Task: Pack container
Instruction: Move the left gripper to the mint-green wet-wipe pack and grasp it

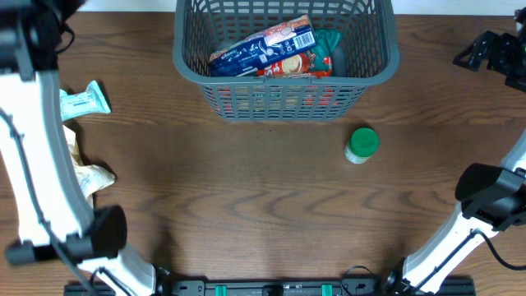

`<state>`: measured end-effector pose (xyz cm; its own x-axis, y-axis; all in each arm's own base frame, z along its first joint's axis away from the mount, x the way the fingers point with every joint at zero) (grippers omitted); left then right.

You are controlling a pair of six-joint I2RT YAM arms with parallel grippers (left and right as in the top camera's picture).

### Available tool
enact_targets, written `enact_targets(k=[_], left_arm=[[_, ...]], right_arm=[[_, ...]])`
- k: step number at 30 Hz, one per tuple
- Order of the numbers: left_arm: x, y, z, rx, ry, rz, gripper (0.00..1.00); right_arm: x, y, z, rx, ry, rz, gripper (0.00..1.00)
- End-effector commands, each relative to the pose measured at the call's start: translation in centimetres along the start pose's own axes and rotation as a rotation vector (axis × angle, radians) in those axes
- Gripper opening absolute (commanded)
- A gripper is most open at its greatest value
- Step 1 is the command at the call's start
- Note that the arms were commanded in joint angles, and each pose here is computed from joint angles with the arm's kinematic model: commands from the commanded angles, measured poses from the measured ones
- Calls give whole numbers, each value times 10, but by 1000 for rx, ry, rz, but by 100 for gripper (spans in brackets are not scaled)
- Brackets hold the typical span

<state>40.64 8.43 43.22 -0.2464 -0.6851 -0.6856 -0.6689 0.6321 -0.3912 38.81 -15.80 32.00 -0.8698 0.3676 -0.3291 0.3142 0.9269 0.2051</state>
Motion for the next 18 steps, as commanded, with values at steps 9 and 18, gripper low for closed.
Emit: enact_targets(k=[9, 18], left_arm=[[51, 49, 131, -411, 80, -846, 98], [92, 73, 198, -566, 162, -844, 99]], right_arm=[[0, 13, 5, -19, 13, -20, 99], [-1, 12, 5, -7, 4, -20, 99]])
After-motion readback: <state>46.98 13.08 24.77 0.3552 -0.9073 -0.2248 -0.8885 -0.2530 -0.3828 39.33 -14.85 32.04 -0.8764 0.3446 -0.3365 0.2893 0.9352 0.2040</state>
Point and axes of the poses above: each gripper's point midway between its finger pads, its own z axis out along the fingers, its own y axis along the line the jaws close on, x = y × z, the point moved 6 cm from there along -z, back along the fingers
